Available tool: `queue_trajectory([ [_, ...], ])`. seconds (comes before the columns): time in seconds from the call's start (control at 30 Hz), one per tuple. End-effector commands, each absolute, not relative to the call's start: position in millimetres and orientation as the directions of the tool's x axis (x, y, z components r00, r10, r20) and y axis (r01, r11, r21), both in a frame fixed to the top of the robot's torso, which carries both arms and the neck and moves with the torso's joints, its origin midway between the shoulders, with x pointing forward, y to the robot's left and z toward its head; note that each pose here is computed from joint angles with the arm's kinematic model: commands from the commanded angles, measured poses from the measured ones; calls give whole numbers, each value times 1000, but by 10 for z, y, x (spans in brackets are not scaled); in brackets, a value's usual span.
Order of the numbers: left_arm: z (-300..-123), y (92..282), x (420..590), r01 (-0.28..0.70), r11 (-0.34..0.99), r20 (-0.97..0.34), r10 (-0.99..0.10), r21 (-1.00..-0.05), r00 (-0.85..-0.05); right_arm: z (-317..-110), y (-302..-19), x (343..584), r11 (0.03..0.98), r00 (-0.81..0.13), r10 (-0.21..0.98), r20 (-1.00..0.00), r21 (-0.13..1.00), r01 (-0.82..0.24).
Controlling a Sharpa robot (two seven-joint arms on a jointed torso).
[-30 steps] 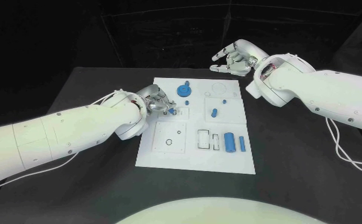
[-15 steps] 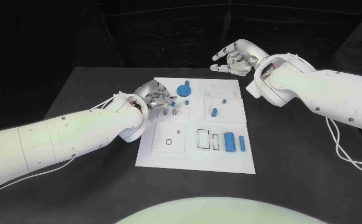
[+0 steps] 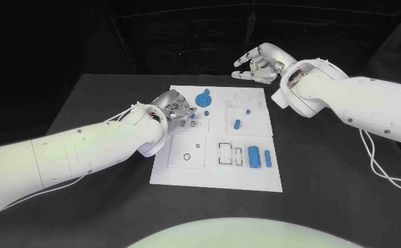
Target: Assemble the parts on the task board
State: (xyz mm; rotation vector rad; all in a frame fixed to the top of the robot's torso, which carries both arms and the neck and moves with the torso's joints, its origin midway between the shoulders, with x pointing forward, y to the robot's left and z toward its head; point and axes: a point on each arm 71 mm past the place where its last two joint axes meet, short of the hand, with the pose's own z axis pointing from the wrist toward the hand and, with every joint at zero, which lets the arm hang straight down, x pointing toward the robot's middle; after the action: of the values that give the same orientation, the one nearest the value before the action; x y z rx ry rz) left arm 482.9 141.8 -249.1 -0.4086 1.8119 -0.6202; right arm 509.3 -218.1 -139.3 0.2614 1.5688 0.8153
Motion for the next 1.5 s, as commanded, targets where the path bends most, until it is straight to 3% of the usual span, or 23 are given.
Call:
queue_trajectory([
  [0.03,-2507,1404,4827,34,834,-790,-507,-550,-343,-1374,-2165,5090,716,-186,604,-775,630,-301],
  [0.43,-2548,1366,4813,34,860,-798,-456,-509,-395,-1374,-2158,5091,715,-188,604,-775,630,-302],
  [1.5,-2563,1328,4825,33,864,-798,-449,-503,-402,-1377,-2155,5097,715,-188,603,-775,630,-303],
])
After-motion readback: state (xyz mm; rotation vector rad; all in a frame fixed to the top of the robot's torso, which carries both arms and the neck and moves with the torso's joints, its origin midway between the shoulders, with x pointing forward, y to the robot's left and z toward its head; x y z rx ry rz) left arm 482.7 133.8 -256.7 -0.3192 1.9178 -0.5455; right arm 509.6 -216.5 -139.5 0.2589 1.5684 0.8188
